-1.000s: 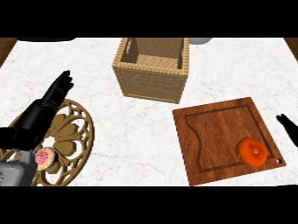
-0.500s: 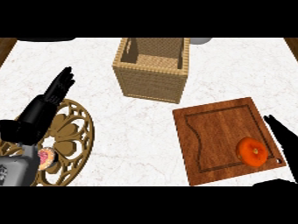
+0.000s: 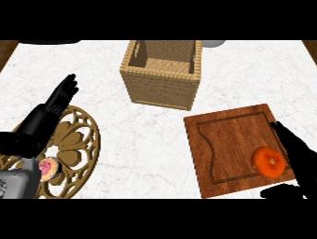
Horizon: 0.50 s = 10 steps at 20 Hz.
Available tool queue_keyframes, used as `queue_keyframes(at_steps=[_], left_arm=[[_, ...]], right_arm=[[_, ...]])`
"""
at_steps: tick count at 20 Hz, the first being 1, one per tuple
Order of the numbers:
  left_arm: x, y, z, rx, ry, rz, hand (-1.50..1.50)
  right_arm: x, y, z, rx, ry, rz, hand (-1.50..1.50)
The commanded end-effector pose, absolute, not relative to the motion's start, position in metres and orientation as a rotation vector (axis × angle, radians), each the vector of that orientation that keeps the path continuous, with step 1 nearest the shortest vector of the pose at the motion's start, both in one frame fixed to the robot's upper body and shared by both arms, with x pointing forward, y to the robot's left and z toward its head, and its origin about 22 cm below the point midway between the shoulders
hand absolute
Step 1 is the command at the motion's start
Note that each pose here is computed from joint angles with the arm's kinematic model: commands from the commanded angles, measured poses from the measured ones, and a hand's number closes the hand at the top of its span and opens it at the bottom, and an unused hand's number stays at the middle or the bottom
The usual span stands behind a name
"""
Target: Pick the squash from the cutting board and place it in the basket
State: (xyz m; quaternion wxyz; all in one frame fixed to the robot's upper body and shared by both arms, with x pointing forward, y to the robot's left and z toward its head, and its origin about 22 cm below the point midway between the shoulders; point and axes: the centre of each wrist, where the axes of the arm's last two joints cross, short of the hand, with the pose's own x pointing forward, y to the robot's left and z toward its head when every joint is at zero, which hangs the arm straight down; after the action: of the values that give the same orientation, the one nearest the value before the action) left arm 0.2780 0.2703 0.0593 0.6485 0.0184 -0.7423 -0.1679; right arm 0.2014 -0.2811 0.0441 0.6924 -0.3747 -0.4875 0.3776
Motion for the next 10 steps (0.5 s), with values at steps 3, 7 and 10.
queue_keyframes(at_steps=[3,7,10], left_arm=[[0.276,0.259,0.051,0.063,-1.701,-0.389,0.00],[0.279,0.274,0.050,0.043,-1.683,-0.370,0.00],[0.288,0.267,0.068,0.049,-1.703,-0.370,0.00]], right_arm=[[0.204,-0.301,0.023,-0.841,-1.026,0.855,-1.50],[0.205,-0.284,0.013,-0.823,-1.013,0.851,-1.50],[0.237,-0.294,0.019,-0.805,-1.027,0.847,-1.50]])
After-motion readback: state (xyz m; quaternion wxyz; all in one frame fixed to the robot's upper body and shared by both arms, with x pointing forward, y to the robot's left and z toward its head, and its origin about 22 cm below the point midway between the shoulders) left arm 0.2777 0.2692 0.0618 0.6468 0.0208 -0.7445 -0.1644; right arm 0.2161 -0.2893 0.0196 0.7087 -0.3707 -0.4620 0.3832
